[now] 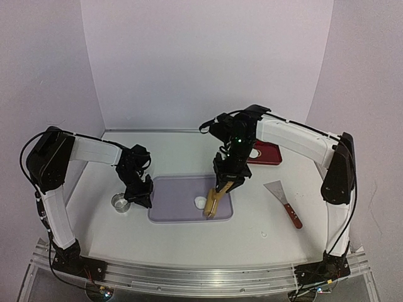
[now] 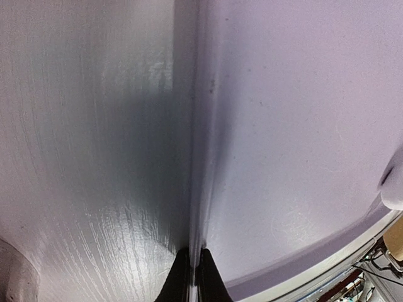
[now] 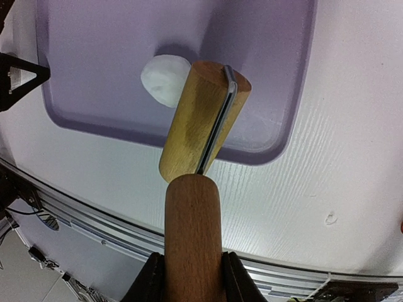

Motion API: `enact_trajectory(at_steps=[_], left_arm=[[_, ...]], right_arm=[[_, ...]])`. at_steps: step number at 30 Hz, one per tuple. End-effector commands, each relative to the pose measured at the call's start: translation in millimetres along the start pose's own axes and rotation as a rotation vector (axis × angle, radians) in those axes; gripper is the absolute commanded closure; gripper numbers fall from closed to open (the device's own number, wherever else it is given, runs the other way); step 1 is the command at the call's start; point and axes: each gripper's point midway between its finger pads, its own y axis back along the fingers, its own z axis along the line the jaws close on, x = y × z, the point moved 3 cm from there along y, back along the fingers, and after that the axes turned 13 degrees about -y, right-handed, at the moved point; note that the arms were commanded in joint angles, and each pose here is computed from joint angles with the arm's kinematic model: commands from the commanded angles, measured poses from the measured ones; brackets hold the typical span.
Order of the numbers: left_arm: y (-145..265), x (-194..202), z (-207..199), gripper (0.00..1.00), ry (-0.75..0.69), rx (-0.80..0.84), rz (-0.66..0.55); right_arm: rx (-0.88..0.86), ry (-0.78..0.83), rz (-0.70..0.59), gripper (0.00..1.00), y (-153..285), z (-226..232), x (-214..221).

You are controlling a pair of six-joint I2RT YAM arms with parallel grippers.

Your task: Roll out the dumpling wrappers from the dough

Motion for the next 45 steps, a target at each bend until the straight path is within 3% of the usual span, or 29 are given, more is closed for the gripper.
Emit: enact_trajectory(at_steps=[1,8,22,45], left_arm=[[-2,-14,-2,1.0,-0.007,-0.021,-0.038],[-2,-13,-5,1.0,-0.023,-0.023,-0.031],[-3,-9,-11,1.0,-0.027,-0.024,-0.022],[-7,-8,-9,1.0,-0.027,-0.046,-0.003]], right_arm=[[0.027,0.006,-0.126,1.0,53,-4,10],[-0.017,-0.008,-0.142,1.0,51,20,-3],[-0.012,-0.022,0.0,1.0,12,31,0],[0.159,-0.026,0.067,1.0,-34,-18,-5]])
